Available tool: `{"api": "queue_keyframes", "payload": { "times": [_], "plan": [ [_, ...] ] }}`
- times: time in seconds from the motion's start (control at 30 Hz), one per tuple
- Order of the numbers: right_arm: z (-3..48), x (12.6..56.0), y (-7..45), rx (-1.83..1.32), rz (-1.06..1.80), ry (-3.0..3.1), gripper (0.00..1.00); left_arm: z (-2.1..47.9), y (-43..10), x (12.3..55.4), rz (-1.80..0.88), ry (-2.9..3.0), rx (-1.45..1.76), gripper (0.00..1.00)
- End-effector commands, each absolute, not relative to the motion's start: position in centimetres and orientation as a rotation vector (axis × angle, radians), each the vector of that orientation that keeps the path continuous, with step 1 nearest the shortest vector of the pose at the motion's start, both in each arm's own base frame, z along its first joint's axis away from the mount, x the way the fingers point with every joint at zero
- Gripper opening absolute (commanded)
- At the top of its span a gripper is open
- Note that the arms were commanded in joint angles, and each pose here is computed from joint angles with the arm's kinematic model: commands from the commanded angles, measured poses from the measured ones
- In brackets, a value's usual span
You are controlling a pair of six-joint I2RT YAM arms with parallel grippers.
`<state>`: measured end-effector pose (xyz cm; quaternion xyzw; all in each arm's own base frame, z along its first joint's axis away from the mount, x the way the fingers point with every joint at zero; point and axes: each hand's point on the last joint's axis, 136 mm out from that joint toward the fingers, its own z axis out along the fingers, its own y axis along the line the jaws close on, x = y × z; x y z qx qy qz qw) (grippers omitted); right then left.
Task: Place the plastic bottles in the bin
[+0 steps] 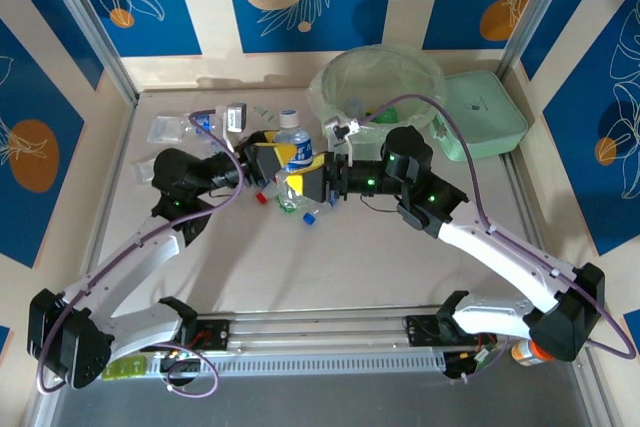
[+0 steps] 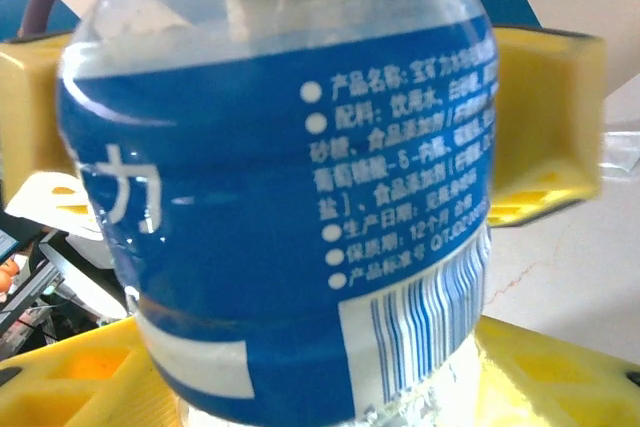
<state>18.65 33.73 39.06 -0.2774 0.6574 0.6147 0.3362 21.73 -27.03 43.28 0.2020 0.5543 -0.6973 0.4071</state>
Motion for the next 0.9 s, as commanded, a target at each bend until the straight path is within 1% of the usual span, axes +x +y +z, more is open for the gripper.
{"api": "queue_keyframes", "payload": {
  "times": [0.0, 0.03, 0.13, 0.23, 0.33, 0.4, 0.5, 0.6, 0.73, 0.8, 0.87],
  "plan": [
    [40.4, 17.8, 32.9, -0.725, 1.587, 1.661, 0.61, 44.1, -26.9, 21.0, -1.732, 1.377, 0.536, 0.93],
    [40.3, 17.9, 32.7, -0.718, 1.578, 1.667, 0.60, 44.2, -26.8, 20.9, -1.727, 1.377, 0.536, 0.99],
    [40.2, 18.0, 32.1, -0.693, 1.542, 1.682, 0.60, 44.1, -26.1, 21.1, -1.638, 1.416, 0.512, 0.99],
    [39.8, 18.3, 31.3, -0.668, 1.498, 1.711, 0.60, 42.8, -24.5, 22.0, -1.430, 1.501, 0.443, 0.99],
    [39.1, 19.3, 30.1, -0.612, 1.423, 1.761, 0.59, 39.2, -21.6, 24.1, -1.150, 1.654, 0.295, 0.99],
    [38.6, 20.3, 28.9, -0.566, 1.364, 1.792, 0.59, 35.1, -18.9, 25.8, -0.923, 1.805, 0.164, 0.99],
    [38.3, 22.4, 26.9, -0.493, 1.256, 1.848, 0.59, 30.0, -16.1, 26.6, -0.675, 1.991, 0.085, 0.99],
    [38.8, 25.0, 24.8, -0.404, 1.167, 1.887, 0.59, 26.9, -14.9, 26.3, -0.581, 2.099, 0.066, 0.99],
    [39.6, 29.3, 22.0, -0.273, 1.038, 1.950, 0.58, 24.5, -13.0, 26.1, -0.428, 2.210, 0.027, 0.99],
    [39.7, 31.9, 20.5, -0.197, 0.947, 2.001, 0.56, 24.1, -12.4, 26.2, -0.359, 2.256, 0.021, 0.99],
    [39.8, 34.2, 19.5, -0.152, 0.885, 2.027, 0.56, 24.2, -12.5, 26.1, -0.346, 2.279, 0.060, 0.99]
  ]
}}
